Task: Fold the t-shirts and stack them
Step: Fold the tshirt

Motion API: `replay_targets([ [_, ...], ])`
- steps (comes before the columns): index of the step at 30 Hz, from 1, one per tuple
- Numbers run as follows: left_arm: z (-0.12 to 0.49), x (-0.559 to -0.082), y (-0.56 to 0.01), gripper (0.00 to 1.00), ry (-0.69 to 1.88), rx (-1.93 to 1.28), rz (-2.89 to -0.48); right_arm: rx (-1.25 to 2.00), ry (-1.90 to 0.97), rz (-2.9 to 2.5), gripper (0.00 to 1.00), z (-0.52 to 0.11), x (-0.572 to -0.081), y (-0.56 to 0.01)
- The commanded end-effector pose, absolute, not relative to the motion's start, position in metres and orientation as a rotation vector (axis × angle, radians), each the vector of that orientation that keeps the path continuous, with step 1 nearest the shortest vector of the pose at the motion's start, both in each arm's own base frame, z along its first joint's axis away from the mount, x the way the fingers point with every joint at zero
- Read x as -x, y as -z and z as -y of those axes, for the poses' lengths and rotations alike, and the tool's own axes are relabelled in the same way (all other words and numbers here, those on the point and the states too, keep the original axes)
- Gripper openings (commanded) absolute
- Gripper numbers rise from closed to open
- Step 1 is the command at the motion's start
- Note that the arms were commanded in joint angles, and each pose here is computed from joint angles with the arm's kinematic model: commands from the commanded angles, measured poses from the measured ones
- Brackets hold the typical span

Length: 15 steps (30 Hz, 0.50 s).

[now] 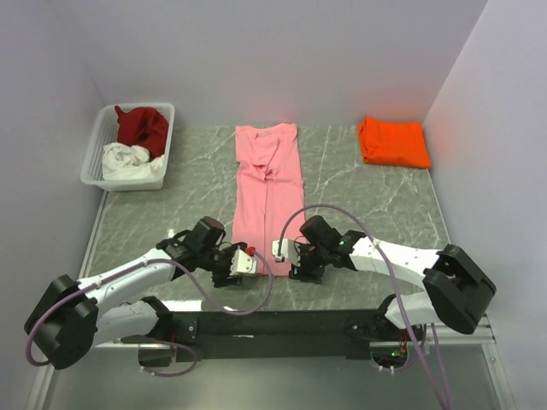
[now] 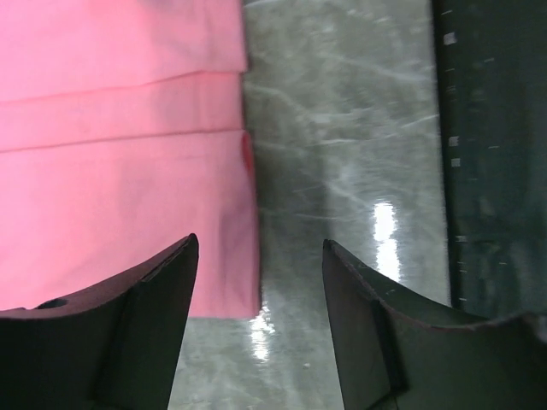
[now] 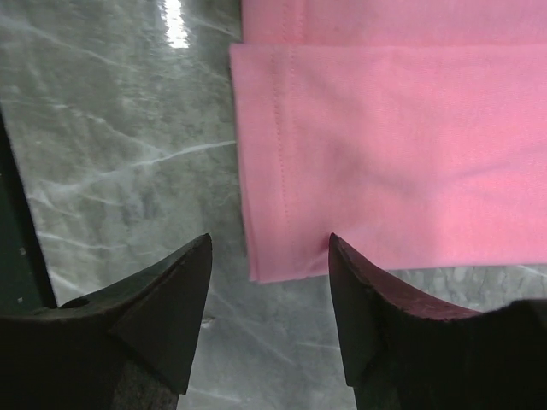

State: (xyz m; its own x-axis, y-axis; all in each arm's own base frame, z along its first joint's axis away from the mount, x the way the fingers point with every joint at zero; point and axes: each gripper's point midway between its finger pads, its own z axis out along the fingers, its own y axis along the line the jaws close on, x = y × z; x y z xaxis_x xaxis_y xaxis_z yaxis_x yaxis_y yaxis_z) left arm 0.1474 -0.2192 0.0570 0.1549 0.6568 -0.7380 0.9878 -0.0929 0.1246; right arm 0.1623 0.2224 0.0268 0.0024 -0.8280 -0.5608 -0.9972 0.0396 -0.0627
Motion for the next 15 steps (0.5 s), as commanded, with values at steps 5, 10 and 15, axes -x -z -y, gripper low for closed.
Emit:
replay_targets([
  [5,0.224,-0.173,-0.059,0.65,0.547,-1.825,-1.482,1.881,-0.400,-1.809,0.58,-0.231,-0.178,-0.019],
  [10,0.215,-0.173,-0.035,0.61,0.514,-1.922,-1.519,1.912,-0.355,-1.857,0.49,-0.228,-0.183,-0.010],
  [15,0.210,-0.173,-0.022,0.56,0.505,-1.985,-1.527,1.928,-0.341,-1.881,0.41,-0.226,-0.184,-0.005],
])
